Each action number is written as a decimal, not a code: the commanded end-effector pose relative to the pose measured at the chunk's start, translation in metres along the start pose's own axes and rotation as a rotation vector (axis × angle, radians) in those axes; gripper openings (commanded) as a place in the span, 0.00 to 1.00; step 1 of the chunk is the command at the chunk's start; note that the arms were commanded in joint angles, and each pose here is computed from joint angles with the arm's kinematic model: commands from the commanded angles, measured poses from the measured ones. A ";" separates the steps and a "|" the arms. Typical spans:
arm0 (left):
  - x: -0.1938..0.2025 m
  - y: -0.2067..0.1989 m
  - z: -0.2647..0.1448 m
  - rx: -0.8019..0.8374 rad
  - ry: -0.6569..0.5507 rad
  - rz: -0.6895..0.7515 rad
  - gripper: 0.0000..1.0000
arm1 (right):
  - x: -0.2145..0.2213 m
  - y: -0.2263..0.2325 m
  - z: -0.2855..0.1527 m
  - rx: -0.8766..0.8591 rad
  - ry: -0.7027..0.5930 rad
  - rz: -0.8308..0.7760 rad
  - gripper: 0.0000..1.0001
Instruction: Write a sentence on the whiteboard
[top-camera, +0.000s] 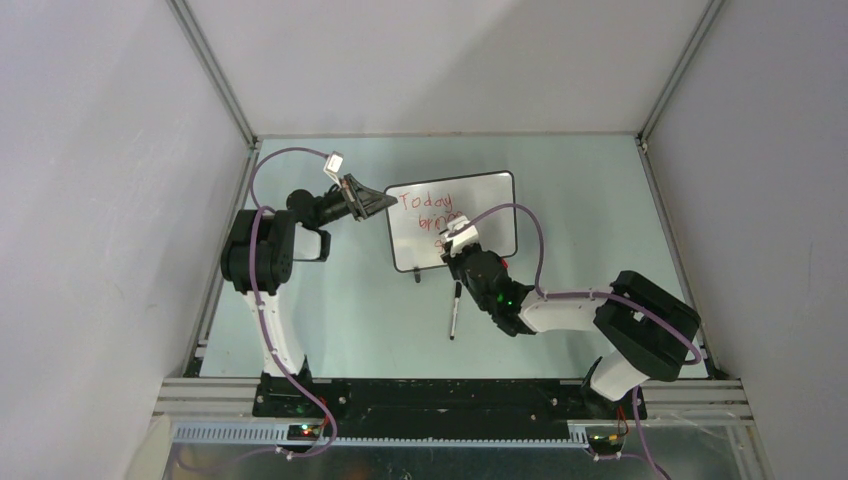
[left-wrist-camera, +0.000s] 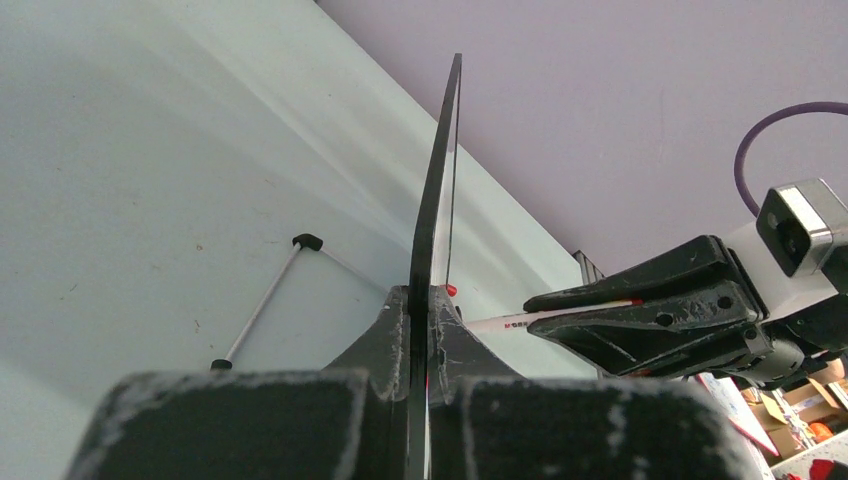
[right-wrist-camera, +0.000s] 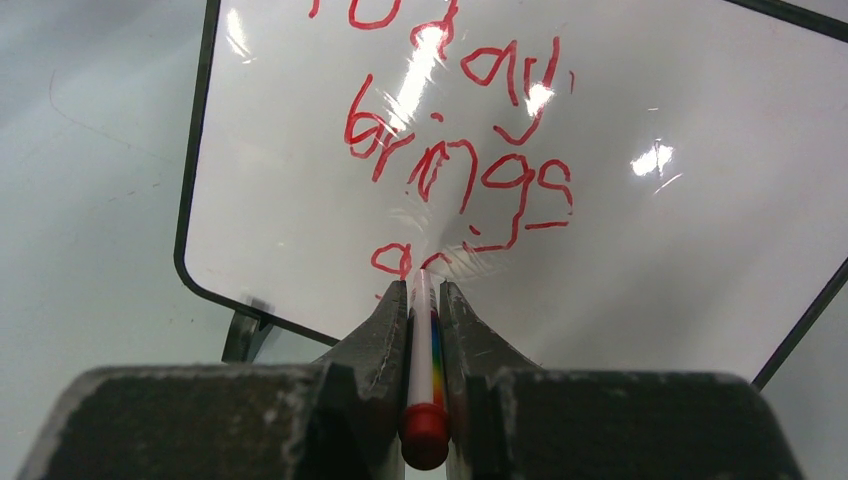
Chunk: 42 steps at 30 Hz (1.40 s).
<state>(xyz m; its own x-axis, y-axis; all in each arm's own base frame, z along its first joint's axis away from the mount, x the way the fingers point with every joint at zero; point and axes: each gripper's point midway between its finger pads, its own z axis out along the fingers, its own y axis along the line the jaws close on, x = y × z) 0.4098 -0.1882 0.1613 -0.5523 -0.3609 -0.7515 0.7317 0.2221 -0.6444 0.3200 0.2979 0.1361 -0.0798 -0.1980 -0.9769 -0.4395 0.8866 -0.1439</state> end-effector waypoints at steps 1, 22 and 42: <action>-0.012 -0.005 -0.001 0.016 -0.025 0.085 0.00 | -0.014 0.005 0.003 -0.006 -0.019 0.016 0.00; -0.012 -0.005 -0.001 0.016 -0.026 0.088 0.00 | -0.014 -0.019 0.002 0.099 -0.009 -0.006 0.00; -0.012 -0.005 -0.001 0.016 -0.025 0.088 0.00 | -0.030 -0.020 0.003 0.088 -0.061 0.007 0.00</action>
<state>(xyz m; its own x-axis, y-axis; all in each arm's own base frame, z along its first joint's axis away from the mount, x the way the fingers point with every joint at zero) 0.4106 -0.1879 0.1614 -0.5479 -0.3628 -0.7537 0.7332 0.2255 -0.6415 0.3229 0.2892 0.1342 -0.0882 -0.2282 -0.9696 -0.4003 0.8995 -0.1753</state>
